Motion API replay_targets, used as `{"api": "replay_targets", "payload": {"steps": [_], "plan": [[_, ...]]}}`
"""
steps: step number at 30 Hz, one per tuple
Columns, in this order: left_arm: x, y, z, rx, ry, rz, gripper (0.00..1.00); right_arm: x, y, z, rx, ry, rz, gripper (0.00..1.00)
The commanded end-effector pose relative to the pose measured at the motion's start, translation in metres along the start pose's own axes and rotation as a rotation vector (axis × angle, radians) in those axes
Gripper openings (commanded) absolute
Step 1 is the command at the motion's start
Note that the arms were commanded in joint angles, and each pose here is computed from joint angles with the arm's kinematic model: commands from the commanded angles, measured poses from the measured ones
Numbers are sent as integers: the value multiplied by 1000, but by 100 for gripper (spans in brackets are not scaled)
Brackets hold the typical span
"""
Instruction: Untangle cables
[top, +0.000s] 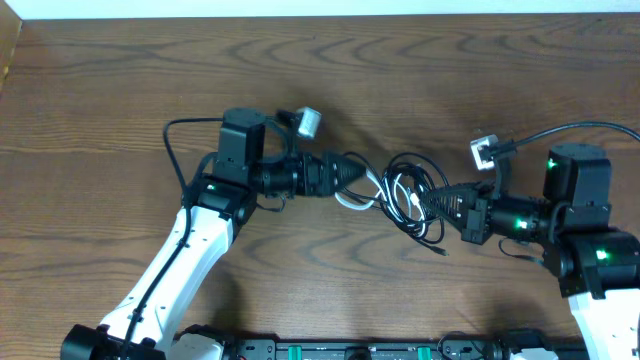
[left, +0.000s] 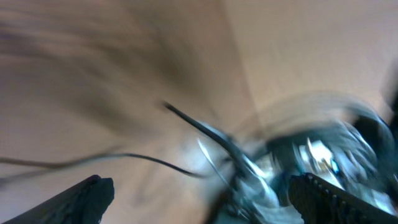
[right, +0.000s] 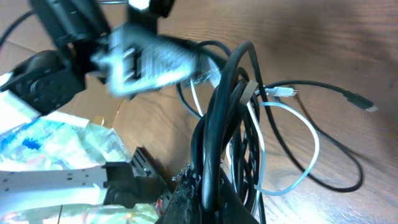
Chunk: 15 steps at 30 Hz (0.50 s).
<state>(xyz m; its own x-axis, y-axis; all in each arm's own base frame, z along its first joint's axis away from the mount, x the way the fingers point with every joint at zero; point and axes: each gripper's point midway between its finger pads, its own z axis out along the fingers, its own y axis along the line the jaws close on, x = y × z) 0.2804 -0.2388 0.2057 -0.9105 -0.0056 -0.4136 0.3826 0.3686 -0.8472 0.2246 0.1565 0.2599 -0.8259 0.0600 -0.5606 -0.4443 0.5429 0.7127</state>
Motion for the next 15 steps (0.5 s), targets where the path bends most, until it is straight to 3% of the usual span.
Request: {"api": "replay_targets", "payload": {"steps": [1,7,11,15], "plan": [[27,-49,-7,276,128,234,96,-4,-3,1,5,3,37,1],[34,-60,-12,365,126,431,96,2,-2,4,-24,35,7,1],[26,-48,-7,283,94,457,96,12,24,1,-187,64,-129,1],[25,-46,-6,274,76,554,96,22,36,-3,-263,88,-156,1]]}}
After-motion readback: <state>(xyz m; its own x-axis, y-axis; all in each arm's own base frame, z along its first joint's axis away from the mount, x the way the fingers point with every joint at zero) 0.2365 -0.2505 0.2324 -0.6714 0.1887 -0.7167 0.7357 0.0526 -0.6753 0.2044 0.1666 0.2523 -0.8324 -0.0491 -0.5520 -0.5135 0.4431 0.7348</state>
